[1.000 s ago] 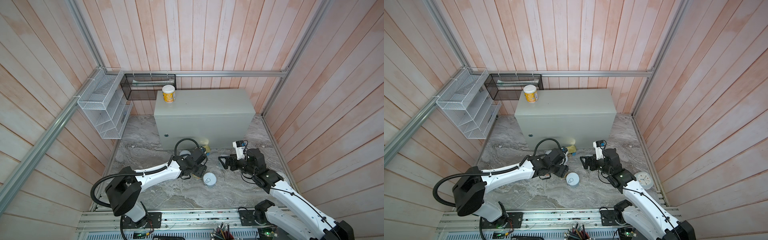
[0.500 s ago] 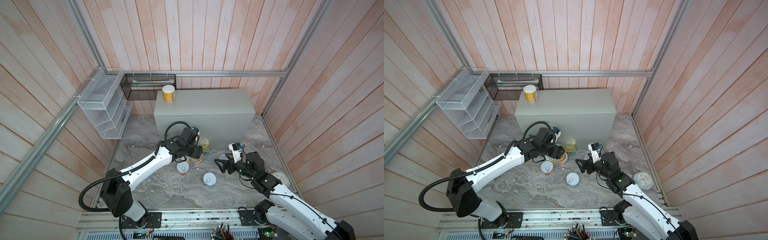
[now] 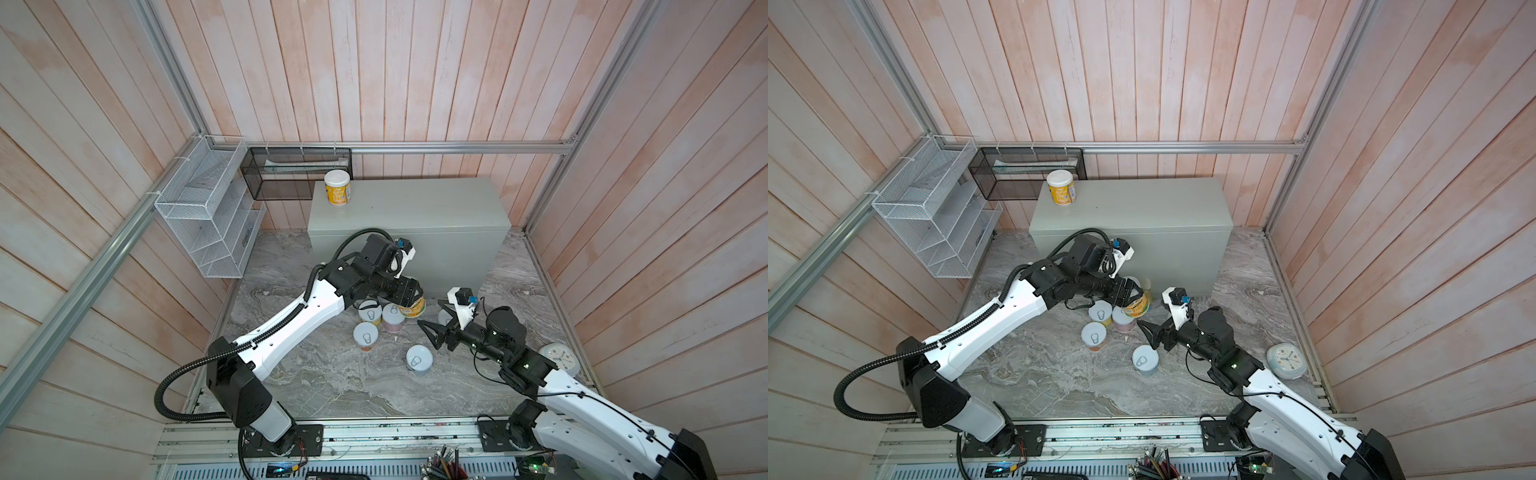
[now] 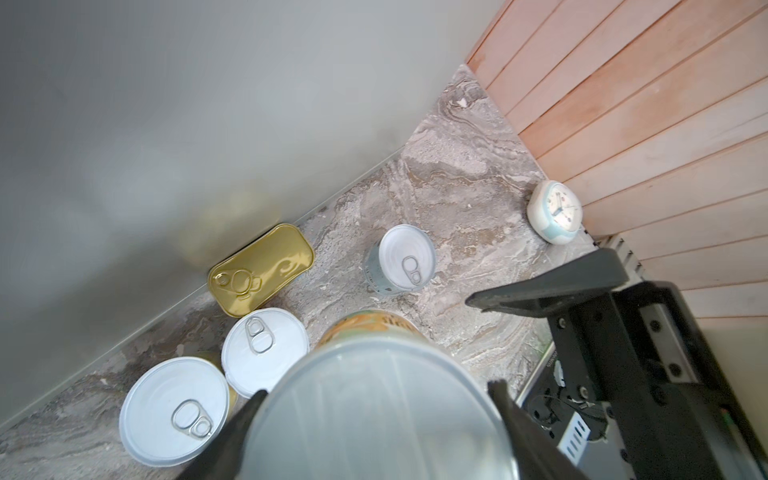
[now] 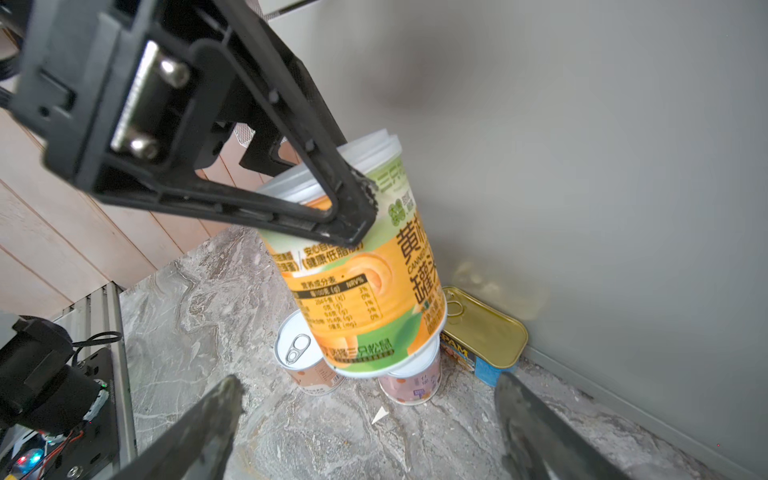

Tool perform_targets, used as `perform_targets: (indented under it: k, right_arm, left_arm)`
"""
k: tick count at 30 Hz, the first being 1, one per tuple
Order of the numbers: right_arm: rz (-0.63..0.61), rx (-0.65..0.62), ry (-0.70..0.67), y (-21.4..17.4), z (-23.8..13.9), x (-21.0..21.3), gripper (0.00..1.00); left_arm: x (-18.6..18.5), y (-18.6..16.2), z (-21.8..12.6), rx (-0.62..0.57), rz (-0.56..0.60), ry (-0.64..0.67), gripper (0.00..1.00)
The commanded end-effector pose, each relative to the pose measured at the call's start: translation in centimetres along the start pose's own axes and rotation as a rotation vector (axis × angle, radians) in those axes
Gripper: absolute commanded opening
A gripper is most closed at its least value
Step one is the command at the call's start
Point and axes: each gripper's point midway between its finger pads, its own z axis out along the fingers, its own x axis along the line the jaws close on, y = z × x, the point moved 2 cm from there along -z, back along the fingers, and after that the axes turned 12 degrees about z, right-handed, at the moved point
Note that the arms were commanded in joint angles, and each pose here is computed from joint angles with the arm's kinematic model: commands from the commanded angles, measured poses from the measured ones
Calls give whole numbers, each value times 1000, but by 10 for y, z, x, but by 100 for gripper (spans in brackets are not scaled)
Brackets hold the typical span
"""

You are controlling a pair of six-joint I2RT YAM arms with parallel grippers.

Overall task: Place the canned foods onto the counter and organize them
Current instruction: 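Grasp and lift the green-and-orange labelled can with the left gripper, then move the right gripper onto the can held by the left gripper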

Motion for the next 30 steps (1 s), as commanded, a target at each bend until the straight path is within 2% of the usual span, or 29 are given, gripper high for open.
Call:
perform_targets:
  k: [1, 9, 30]
  right_arm:
    - [-37, -54, 9, 12, 0, 4, 94]
    - [-97, -56, -8, 23, 11, 4, 94]
    - [-126, -127, 26, 38, 36, 7, 94]
  left_arm:
    - [-14, 24, -13, -78, 40, -73, 50]
    - [-23, 29, -10, -109, 39, -137, 50]
    - [-31, 24, -4, -96, 33, -189, 50]
